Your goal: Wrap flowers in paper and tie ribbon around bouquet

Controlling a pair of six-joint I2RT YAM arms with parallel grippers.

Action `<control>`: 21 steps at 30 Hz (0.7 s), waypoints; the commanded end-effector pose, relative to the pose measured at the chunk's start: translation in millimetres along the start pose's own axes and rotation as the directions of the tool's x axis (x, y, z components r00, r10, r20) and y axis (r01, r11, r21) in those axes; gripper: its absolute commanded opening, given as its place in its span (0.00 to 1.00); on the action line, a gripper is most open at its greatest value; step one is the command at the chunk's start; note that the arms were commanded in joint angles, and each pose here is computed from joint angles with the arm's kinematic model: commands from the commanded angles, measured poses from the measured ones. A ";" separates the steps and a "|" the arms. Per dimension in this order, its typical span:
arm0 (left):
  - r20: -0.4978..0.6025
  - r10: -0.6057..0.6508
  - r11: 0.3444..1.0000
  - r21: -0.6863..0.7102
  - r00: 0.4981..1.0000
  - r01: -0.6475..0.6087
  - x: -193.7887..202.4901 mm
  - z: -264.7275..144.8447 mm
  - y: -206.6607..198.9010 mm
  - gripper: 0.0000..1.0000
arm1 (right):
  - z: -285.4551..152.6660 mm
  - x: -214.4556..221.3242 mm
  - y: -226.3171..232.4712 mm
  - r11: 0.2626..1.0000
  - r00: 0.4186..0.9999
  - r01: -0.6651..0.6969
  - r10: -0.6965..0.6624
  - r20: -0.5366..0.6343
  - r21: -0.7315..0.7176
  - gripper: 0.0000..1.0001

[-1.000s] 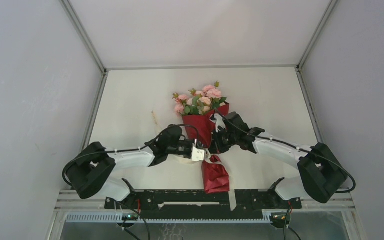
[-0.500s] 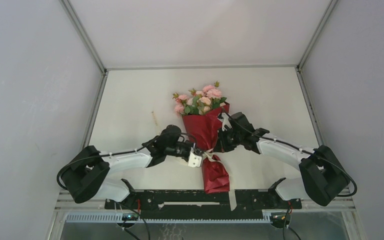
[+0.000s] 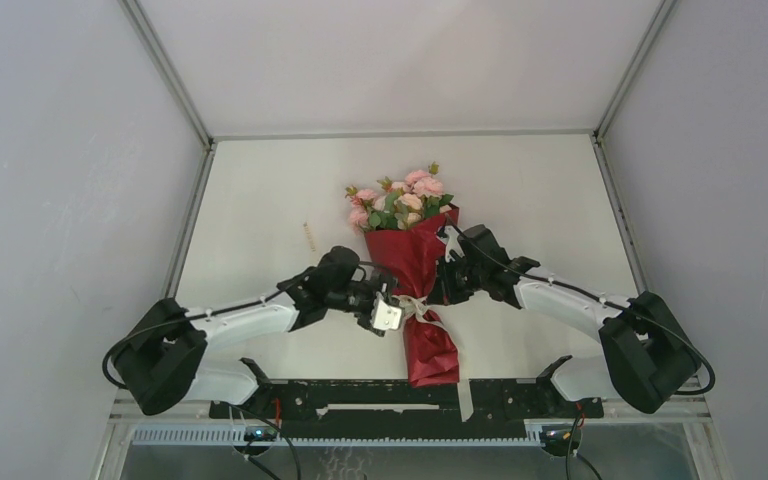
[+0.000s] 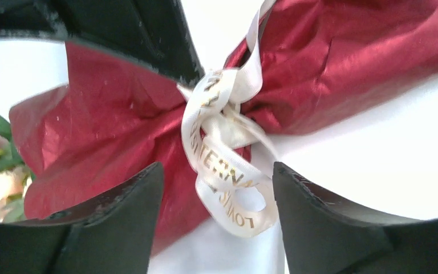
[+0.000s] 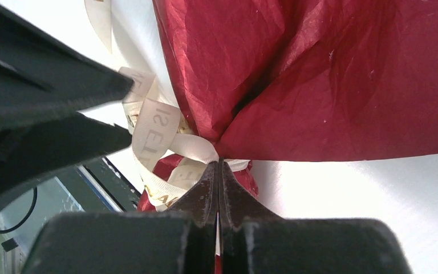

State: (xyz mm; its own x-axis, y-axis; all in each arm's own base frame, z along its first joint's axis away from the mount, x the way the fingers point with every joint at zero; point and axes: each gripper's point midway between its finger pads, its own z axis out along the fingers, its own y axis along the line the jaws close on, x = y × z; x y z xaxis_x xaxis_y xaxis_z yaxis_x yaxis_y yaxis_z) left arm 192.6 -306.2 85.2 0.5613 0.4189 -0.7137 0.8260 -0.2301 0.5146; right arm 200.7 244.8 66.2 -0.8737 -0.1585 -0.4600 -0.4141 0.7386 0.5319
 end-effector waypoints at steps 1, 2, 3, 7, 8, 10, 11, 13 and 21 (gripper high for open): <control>-0.134 -0.127 0.988 0.069 0.983 0.137 6.9 -32.2 -3.8 0.78 | -5.0 -13.6 10.7 0.999 0.998 0.021 -0.019 0.055 -0.027 0.00; -0.162 -0.175 0.979 0.080 0.971 0.189 10.3 -36.8 -9.0 0.81 | -4.6 -13.7 11.4 0.999 0.998 0.022 -0.020 0.055 -0.030 0.00; -0.187 -0.232 0.965 0.084 0.955 0.250 14.2 -39.1 -14.9 0.82 | -4.0 -13.8 11.8 0.999 0.998 0.024 -0.022 0.055 -0.031 0.00; -0.149 -0.421 0.904 0.005 0.895 0.427 11.5 -27.7 -7.2 1.00 | -1.1 -14.5 12.4 0.999 0.998 0.022 -0.020 0.056 -0.035 0.00; -0.144 -0.451 0.891 -0.009 0.881 0.454 12.0 -23.7 -4.2 1.00 | -1.0 -15.0 13.2 0.999 0.998 0.021 -0.019 0.058 -0.038 0.00; -0.165 -0.470 0.882 -0.046 0.867 0.469 19.6 -18.4 -1.9 1.00 | -2.2 -15.3 13.7 0.999 0.998 0.020 -0.018 0.060 -0.038 0.00; -0.177 -0.463 0.886 -0.064 0.869 0.459 24.5 -17.5 -0.5 0.98 | -2.7 -15.5 13.3 0.999 0.998 0.021 -0.018 0.062 -0.035 0.00; -0.191 -0.460 0.888 -0.079 0.867 0.454 30.7 -15.4 -0.2 0.86 | -3.4 -15.7 13.0 0.999 0.998 0.024 -0.022 0.064 -0.032 0.00; -0.185 -0.424 0.905 -0.068 0.887 0.419 33.4 -10.1 -3.8 0.19 | -4.8 -17.4 12.2 0.999 0.997 0.024 -0.022 0.070 -0.031 0.00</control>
State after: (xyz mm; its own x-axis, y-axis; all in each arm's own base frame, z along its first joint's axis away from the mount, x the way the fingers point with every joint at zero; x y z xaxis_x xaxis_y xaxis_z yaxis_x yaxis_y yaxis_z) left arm 204.5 -275.6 60.1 0.1058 0.6524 -0.7505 0.9857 0.0307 0.1656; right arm 200.6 247.5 67.5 -0.8703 -0.1590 -0.4661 -0.4204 0.7330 0.5349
